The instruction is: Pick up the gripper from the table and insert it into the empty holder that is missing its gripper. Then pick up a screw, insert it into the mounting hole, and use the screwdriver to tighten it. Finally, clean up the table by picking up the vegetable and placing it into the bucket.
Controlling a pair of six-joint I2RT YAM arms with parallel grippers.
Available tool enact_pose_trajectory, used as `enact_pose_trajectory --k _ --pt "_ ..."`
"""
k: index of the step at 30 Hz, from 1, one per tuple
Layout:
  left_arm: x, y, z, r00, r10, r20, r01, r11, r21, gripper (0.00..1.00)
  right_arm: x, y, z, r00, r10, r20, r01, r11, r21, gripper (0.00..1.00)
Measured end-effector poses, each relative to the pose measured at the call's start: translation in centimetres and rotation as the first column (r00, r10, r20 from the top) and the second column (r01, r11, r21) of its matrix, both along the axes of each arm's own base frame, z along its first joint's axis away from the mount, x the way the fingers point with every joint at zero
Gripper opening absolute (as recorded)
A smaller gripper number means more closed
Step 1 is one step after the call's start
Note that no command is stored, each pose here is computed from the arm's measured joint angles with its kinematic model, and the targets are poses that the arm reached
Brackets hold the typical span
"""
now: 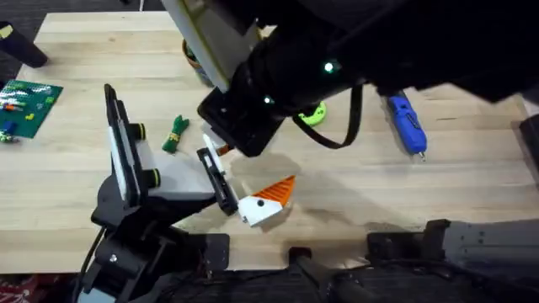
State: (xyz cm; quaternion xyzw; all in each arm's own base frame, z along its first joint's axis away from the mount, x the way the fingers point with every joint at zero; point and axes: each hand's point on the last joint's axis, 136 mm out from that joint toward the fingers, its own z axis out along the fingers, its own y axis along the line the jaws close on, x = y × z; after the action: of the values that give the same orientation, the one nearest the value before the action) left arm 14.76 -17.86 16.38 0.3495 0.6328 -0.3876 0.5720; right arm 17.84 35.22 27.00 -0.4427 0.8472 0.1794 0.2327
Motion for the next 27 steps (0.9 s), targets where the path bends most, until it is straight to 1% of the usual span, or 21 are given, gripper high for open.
enact_pose_trajectory --k 9,27 --pt "0.0 0.0 0.0 1.000 0.000 0.000 0.000 1.000 0.000 0.984 0.3 0.6 -1.7 1.000 -0.001 -0.020 0.000 0.999 -0.040 0.007" --pt "0.0 0.0 0.0 1.000 0.000 0.000 0.000 1.000 0.000 0.984 0.6 0.4 -1.8 1.000 -0.013 -0.006 0.013 0.999 -0.053 0.007"
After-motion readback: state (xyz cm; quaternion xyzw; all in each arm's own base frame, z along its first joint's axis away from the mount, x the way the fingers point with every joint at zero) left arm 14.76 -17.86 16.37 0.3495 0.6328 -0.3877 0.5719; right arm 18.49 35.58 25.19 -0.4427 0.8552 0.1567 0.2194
